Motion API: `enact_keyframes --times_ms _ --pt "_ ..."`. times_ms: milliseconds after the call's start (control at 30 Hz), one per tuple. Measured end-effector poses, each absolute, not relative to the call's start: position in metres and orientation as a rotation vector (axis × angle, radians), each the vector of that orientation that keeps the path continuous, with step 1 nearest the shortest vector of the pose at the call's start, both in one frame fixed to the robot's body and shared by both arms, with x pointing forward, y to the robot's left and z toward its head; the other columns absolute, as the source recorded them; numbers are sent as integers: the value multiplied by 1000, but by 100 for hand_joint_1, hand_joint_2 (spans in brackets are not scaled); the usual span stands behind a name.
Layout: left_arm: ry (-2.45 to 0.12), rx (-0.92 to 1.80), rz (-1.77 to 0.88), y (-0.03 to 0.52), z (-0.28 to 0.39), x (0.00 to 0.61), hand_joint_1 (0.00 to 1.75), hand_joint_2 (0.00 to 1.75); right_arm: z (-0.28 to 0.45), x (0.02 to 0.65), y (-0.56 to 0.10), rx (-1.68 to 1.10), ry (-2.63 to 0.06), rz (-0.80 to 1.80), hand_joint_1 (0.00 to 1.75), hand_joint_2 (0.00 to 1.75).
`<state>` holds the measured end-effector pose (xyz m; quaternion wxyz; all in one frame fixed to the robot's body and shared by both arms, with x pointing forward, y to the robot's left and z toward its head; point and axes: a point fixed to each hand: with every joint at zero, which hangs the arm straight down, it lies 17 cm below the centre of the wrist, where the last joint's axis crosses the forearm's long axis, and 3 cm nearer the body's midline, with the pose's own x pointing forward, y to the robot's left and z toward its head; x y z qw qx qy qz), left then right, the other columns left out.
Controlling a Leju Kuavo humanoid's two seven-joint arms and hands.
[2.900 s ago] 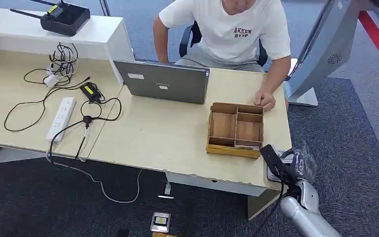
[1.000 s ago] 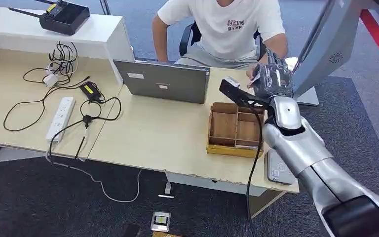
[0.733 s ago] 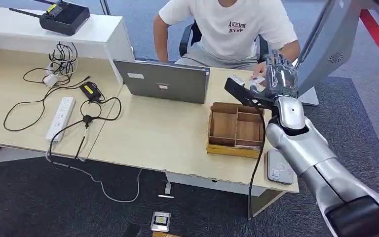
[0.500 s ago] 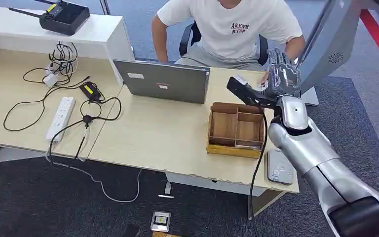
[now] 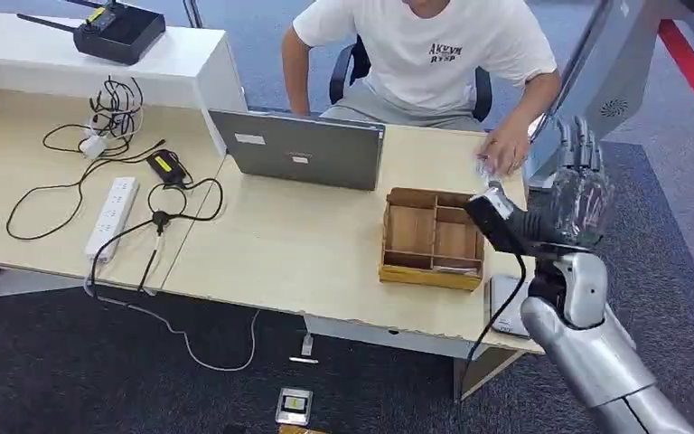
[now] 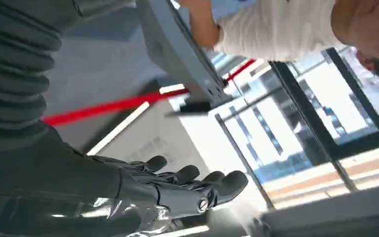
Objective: Pass the card to the sensor for recognition and then transmit it.
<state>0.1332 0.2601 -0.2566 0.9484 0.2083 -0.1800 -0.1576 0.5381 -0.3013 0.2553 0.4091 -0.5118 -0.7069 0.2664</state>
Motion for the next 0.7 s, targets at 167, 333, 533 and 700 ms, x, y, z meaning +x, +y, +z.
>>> enact_keyframes --times_ms 167,333,533,700 --pt "-385 426 -303 261 -256 136 0 175 219 513 -338 -1118 -1742 549 0 175" --pt "-398 422 -309 260 -255 139 0 175 200 499 -333 -1128 -1709 623 0 175" --pt "-388 419 -312 259 -255 139 0 175 185 499 -307 -1102 -1691 771 0 175" --pt "-390 414 -317 257 -255 141 0 175 185 510 -263 -1081 -1696 955 0 175"
